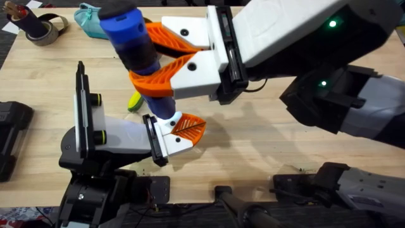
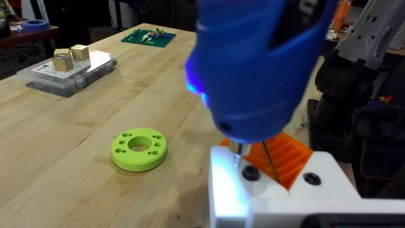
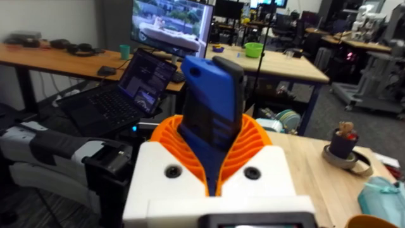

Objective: Pick up the gripper from the table and insert it into the empty holder that is missing its gripper. Then pick up a screw, insert it into the mounting hole, and use the screwdriver to tighten it. Finally, clean up the table by picking up the vegetable and placing it into the bucket.

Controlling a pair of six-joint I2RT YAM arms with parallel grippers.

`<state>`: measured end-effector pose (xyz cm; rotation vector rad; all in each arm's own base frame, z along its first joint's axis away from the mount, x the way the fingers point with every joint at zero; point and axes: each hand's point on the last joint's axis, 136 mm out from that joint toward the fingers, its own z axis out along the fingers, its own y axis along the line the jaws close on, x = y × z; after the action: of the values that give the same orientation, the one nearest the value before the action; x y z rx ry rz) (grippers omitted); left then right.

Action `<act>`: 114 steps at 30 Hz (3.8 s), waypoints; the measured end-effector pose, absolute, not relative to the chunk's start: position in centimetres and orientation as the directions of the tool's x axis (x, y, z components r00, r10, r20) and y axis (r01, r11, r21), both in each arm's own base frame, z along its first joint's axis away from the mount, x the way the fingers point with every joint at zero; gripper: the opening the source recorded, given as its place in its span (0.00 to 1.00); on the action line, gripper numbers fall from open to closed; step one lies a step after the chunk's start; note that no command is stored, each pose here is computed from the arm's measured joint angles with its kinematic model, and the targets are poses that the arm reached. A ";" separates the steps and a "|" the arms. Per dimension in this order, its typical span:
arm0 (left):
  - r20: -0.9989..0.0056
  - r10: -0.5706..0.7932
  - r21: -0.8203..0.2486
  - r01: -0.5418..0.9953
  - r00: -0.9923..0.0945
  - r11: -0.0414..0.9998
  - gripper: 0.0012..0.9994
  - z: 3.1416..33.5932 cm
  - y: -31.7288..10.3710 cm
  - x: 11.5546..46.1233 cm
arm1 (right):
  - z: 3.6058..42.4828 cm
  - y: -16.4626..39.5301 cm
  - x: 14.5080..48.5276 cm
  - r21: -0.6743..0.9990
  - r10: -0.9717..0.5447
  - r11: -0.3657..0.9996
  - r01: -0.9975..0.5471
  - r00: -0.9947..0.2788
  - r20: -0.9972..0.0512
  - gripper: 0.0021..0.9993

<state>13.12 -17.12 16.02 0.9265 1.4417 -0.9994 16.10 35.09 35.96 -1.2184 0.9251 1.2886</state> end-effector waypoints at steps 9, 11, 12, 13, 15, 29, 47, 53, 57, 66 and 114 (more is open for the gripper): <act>-0.994 0.015 -0.100 0.954 -0.108 0.283 0.01 15.9 -17.4 12.2 | 34.9 35.4 16.2 -0.058 0.151 -0.131 -0.990 0.038 -0.988 0.05; -0.993 0.016 -0.111 0.964 -0.119 0.242 0.01 15.9 -17.6 11.4 | 34.9 35.4 16.2 -0.050 0.150 -0.132 -0.990 0.030 -0.988 0.05; -0.992 0.017 -0.117 0.968 -0.124 0.221 0.01 15.9 -17.7 11.1 | 34.9 35.3 16.2 -0.048 0.150 -0.133 -0.990 0.028 -0.988 0.05; -0.992 0.018 -0.123 0.972 -0.129 0.199 0.01 15.8 -17.8 10.7 | 35.0 35.3 16.1 -0.047 0.151 -0.133 -0.990 0.027 -0.988 0.05; -0.991 0.018 -0.130 0.978 -0.135 0.165 0.01 15.8 -17.9 10.1 | 35.2 35.1 16.0 -0.044 0.151 -0.134 -0.990 0.023 -0.988 0.05; -0.989 0.020 -0.145 0.984 -0.148 0.104 0.01 15.8 -18.0 9.0 | 40.6 32.9 16.9 -0.081 0.167 -0.166 -0.983 0.053 -0.985 0.05; -0.989 0.020 -0.145 0.984 -0.148 0.101 0.01 15.8 -18.0 9.0 | 42.0 30.6 17.4 -0.151 0.183 -0.137 -0.979 0.125 -0.975 0.05; -0.989 0.020 -0.146 0.984 -0.148 0.101 0.01 15.8 -18.0 9.0 | 41.7 30.4 16.5 -0.119 0.166 -0.201 -0.972 0.086 -0.982 0.05; -0.989 0.020 -0.146 0.984 -0.148 0.101 0.01 15.8 -18.0 9.0 | 42.1 30.3 15.8 -0.147 0.182 -0.225 -0.963 0.107 -0.978 0.05; -0.989 0.020 -0.146 0.984 -0.148 0.101 0.01 15.8 -18.0 9.0 | 42.6 30.1 15.3 -0.159 0.195 -0.243 -0.957 0.112 -0.974 0.05; -0.998 0.022 -0.046 0.903 -0.062 0.427 0.01 16.1 -16.5 14.7 | 45.3 33.5 14.3 -0.151 0.238 -0.357 -0.922 0.066 -0.969 0.05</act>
<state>14.67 -16.49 16.12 0.8747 1.4517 -0.8985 14.28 33.48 45.27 -1.3544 0.7541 1.4904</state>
